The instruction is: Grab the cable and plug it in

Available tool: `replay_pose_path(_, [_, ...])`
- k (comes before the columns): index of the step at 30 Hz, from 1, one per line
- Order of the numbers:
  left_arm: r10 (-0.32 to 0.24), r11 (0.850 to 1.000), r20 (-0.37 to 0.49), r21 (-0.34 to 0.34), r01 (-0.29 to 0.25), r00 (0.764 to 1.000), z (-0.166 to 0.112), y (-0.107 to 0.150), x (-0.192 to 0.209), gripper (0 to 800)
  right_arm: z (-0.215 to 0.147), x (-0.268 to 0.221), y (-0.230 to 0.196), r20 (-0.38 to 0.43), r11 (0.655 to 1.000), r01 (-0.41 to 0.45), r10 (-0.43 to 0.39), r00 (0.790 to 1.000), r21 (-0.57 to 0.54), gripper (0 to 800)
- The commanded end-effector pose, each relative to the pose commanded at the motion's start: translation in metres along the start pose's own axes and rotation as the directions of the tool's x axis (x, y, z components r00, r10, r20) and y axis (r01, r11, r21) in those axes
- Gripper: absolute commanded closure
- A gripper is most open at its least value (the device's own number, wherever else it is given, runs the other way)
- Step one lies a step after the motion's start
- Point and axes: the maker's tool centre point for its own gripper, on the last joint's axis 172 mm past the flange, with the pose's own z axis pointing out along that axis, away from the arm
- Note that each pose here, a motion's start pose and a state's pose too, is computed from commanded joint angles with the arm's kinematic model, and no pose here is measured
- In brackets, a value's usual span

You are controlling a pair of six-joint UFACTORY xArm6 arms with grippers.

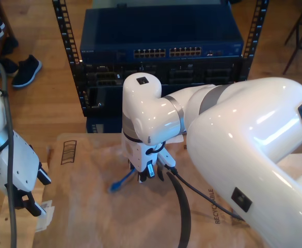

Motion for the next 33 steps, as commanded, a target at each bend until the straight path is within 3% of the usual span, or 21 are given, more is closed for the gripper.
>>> replay_pose_path(2, [0.0,1.0,0.0,-0.003,0.0,1.0,-0.002,0.001,0.0,0,-0.002,0.0,-0.01,0.022,0.999,-0.026,0.025,0.999,0.046,746])
replay_pose_path(4, [0.002,1.0,0.001,-0.012,-0.002,1.0,-0.006,0.004,-0.001,0,-0.007,0.0,-0.014,0.028,0.997,-0.036,0.034,0.999,0.07,793])
replay_pose_path(8, [0.002,0.999,0.015,-0.034,-0.001,1.0,-0.019,0.01,-0.009,0,-0.033,-0.005,-0.015,0.068,0.992,-0.072,0.065,0.996,0.102,800])
replay_pose_path(12, [0.006,0.999,0.193,-0.035,0.0,0.981,-0.051,0.01,-0.065,3,-0.077,-0.005,0.003,0.128,0.975,-0.17,0.152,0.98,0.143,800])
replay_pose_path(16, [0.007,0.999,0.383,0.033,-0.022,0.924,-0.073,0.002,-0.116,5,-0.111,0.015,0.027,0.153,0.95,-0.272,0.249,0.956,0.157,800])
replay_pose_path(19, [-0.003,1.0,0.452,0.02,-0.006,0.892,-0.084,0.006,-0.127,6,-0.138,0.036,0.043,0.223,0.905,-0.412,0.382,0.897,0.109,800])
replay_pose_path(21, [-0.002,1.0,0.518,0.011,-0.005,0.855,-0.094,0.009,-0.145,6,-0.161,0.037,0.049,0.296,0.878,-0.472,0.431,0.852,0.08,800])
replay_pose_path(23, [0.003,1.0,0.577,0.005,-0.007,0.817,-0.104,0.009,-0.161,6,-0.181,0.027,0.054,0.365,0.862,-0.505,0.455,0.813,0.051,800])
replay_pose_path(25, [0.016,1.0,0.62,-0.018,-0.007,0.784,-0.114,0.013,-0.168,6,-0.199,0.014,0.06,0.413,0.859,-0.512,0.456,0.788,0.028,800])
replay_pose_path(27, [0.068,0.998,0.655,-0.053,-0.044,0.753,-0.122,0.013,-0.176,6,-0.223,0.001,0.06,0.47,0.852,-0.522,0.448,0.76,0.034,800])
replay_pose_path(28, [0.093,0.996,0.681,-0.065,-0.066,0.726,-0.128,0.01,-0.182,6,-0.234,-0.006,0.062,0.497,0.851,-0.524,0.44,0.747,0.034,800])
replay_pose_path(31, [0.148,0.989,0.766,-0.106,-0.104,0.625,-0.158,0.004,-0.2,15,-0.26,-0.016,0.069,0.533,0.855,-0.516,0.415,0.737,0.047,800])
replay_pose_path(33, [0.187,0.982,0.78,-0.138,-0.128,0.597,-0.175,0.002,-0.208,18,-0.277,-0.017,0.072,0.547,0.852,-0.518,0.398,0.737,0.078,800])
